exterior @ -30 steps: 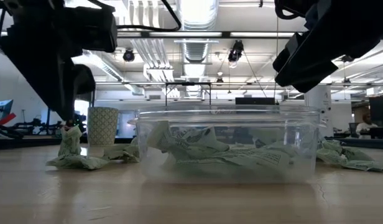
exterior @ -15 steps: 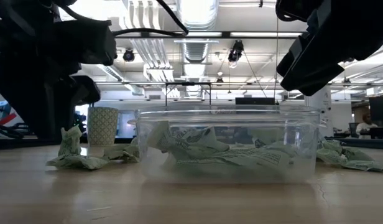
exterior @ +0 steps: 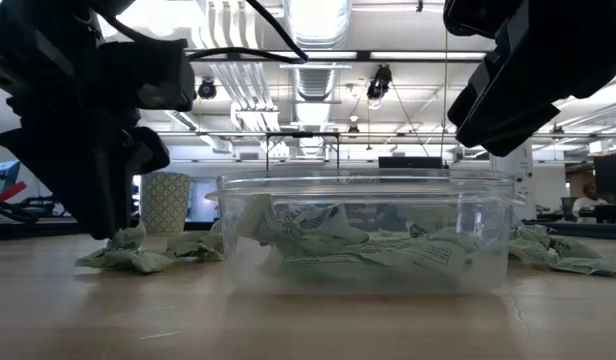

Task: Pick and place Stevia / Truvia into bins
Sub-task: Put the stevia packet into the transparent container

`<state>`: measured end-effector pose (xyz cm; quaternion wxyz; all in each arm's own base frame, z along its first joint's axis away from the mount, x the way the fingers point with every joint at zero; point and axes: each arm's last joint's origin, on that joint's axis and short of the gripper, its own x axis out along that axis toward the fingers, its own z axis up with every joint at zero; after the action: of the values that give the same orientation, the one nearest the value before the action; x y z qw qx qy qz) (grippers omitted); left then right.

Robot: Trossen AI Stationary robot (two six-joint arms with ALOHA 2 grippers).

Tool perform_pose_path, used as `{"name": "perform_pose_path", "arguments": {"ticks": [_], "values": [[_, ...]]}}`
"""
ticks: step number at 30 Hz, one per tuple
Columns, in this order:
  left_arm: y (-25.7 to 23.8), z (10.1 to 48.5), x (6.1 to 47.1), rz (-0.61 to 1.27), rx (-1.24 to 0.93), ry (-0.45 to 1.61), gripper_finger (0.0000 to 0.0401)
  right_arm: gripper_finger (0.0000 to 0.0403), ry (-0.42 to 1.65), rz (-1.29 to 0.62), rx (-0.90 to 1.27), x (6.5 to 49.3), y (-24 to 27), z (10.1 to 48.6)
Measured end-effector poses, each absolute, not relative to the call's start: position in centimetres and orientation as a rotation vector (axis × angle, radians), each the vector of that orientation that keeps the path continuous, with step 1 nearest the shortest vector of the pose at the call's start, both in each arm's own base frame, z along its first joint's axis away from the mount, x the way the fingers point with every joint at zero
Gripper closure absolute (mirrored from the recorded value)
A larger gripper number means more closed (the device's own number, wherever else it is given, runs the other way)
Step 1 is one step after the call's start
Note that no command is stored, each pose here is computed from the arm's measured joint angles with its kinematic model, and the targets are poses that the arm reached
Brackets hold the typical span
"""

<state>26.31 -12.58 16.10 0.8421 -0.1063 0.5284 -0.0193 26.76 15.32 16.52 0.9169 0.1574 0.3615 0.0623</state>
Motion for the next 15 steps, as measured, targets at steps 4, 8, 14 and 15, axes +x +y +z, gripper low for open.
{"name": "perform_pose_path", "arguments": {"ticks": [4, 8, 14, 15], "values": [[-12.58, 16.22, 26.31, -0.041, -0.23, 1.111, 0.0394, 0.0335, 0.749, 0.133, 0.326, 26.7, 15.39, 16.5], [-12.58, 16.23, 26.31, -0.041, -0.23, 1.11, 0.0398, 0.0335, 0.754, 0.131, 0.338, 26.62, 15.5, 16.48], [-12.7, 16.43, 26.65, -0.057, -0.214, 1.064, 0.0391, 0.0333, 0.755, 0.136, 0.34, 26.51, 15.68, 16.48], [-12.8, 16.55, 26.83, -0.074, -0.205, 1.041, 0.0386, 0.0334, 0.756, 0.136, 0.341, 26.51, 15.68, 16.48]]}}
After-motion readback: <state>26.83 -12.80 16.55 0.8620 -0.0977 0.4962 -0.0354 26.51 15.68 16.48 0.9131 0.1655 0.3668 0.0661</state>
